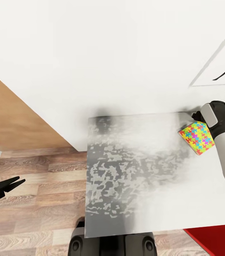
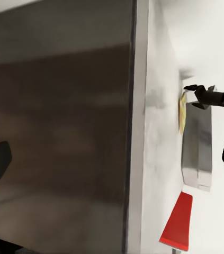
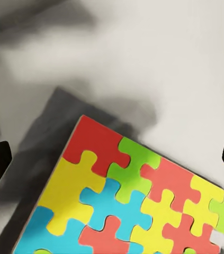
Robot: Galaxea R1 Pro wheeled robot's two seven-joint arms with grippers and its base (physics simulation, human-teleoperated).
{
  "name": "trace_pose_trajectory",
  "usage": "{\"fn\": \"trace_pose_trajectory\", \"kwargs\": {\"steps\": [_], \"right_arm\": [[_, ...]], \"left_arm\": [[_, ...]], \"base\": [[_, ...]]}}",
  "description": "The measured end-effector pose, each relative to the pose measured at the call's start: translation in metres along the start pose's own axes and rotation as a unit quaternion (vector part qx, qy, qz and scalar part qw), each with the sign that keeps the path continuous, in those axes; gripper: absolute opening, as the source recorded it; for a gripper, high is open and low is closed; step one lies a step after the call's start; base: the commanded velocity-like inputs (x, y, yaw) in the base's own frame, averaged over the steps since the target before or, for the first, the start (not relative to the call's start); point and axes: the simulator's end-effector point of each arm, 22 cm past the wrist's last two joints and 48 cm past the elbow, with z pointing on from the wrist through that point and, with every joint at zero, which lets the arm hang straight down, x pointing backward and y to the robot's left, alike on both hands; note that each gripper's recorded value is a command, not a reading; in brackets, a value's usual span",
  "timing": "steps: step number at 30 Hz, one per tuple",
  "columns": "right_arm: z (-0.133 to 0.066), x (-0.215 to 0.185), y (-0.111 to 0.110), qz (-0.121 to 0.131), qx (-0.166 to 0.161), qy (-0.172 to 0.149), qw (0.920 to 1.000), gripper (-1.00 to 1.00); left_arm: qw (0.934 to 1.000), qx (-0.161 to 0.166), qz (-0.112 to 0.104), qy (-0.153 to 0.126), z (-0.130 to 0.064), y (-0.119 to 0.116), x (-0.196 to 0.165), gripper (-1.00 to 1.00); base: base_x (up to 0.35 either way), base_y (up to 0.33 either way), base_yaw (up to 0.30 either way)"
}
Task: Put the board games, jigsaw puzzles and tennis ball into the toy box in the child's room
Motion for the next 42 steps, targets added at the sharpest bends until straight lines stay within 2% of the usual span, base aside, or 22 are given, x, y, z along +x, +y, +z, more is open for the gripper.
{"fn": "trace_pose_trajectory", "kwargs": {"steps": [12, 24, 42], "right_arm": [[0.002, 0.002, 0.001, 0.000, -0.002, 0.002, 1.0000, 1.00], [0.002, 0.003, 0.012, -0.002, -0.025, 0.002, 0.9997, 1.00], [0.004, 0.005, 0.014, -0.003, -0.028, 0.002, 0.9996, 1.00]], "left_arm": [[1.0000, -0.001, -0.001, 0.000, 0.000, 0.001, 0.000, 1.00], [1.0000, -0.001, -0.001, 0.001, 0.000, 0.002, 0.001, 1.00], [1.0000, -0.002, -0.002, 0.001, 0.000, 0.003, 0.001, 1.00]], "base": [[0.000, 0.000, 0.000], [0.000, 0.000, 0.000], [0.000, 0.000, 0.000]]}}
